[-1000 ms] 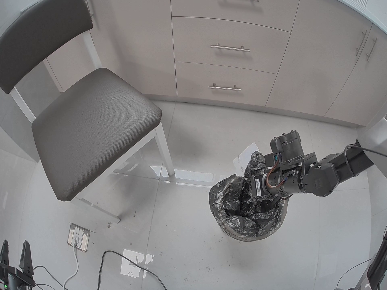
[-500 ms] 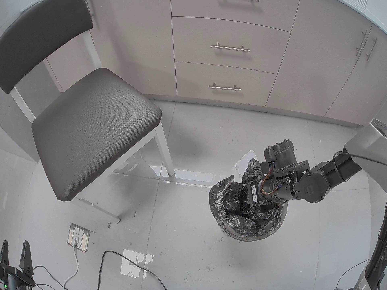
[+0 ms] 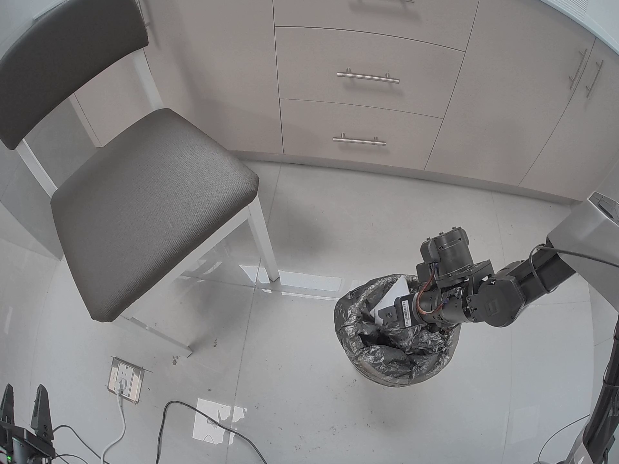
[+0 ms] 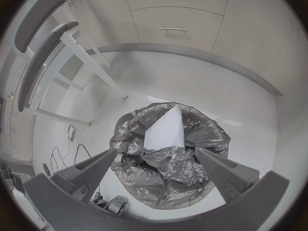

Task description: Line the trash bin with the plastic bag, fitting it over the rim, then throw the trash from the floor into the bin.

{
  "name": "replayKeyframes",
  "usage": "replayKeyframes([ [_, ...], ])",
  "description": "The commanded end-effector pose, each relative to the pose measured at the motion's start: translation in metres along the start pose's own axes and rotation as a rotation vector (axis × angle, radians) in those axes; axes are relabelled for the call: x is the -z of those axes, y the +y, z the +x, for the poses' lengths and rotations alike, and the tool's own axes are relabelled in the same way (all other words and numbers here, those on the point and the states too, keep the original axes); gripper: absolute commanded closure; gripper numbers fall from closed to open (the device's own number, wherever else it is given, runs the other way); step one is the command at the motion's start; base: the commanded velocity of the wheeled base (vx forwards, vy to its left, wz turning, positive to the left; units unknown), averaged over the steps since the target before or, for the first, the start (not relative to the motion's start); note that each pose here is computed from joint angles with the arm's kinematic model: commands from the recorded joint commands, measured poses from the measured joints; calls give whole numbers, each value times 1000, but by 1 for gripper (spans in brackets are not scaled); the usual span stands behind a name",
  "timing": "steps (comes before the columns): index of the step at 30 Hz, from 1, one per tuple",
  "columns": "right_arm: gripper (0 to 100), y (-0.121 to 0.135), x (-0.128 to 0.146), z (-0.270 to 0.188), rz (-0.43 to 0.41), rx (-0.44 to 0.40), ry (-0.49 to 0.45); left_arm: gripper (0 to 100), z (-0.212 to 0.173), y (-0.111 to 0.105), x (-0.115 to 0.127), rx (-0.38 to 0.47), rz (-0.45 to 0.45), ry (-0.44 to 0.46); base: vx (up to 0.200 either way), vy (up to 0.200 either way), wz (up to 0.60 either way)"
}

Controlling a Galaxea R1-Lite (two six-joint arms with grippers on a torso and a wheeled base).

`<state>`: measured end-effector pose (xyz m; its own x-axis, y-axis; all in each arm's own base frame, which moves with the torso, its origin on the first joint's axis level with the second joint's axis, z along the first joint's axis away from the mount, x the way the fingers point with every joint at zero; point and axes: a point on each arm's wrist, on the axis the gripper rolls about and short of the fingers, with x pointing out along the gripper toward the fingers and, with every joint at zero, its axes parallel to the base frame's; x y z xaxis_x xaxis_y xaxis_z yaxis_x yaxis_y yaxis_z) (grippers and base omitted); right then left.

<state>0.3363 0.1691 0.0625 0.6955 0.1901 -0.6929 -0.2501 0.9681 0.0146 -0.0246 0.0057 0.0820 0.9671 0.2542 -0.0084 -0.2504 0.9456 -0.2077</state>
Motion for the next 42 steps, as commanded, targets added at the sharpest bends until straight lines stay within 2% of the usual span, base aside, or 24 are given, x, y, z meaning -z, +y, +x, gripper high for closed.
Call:
replayKeyframes([
  [1, 0, 0, 1, 1, 0, 2, 3, 0, -1, 0, 0, 2, -4, -14, 0, 0, 0],
  [9, 0, -1, 0, -3, 0, 16, -6, 0, -1, 0, 0, 3, -4, -16, 0, 0, 0],
  [17, 0, 4, 0, -18, -10, 2, -58, 0, -1, 0, 0, 3, -4, -16, 0, 0, 0],
  [18, 100, 4, 0, -18, -11, 1, -58, 0, -1, 0, 0, 2, -6, -14, 0, 0, 0],
  [28, 100, 6, -3, -19, -10, -2, -70, 0, -1, 0, 0, 3, -9, -16, 0, 0, 0],
  [35, 100, 6, -25, -17, 6, 0, -123, 0, -1, 0, 1, 2, -9, -14, 0, 0, 0],
  [42, 100, 11, -47, -9, 9, 3, -100, 0, -1, 0, 1, 2, -9, -14, 0, 0, 0],
])
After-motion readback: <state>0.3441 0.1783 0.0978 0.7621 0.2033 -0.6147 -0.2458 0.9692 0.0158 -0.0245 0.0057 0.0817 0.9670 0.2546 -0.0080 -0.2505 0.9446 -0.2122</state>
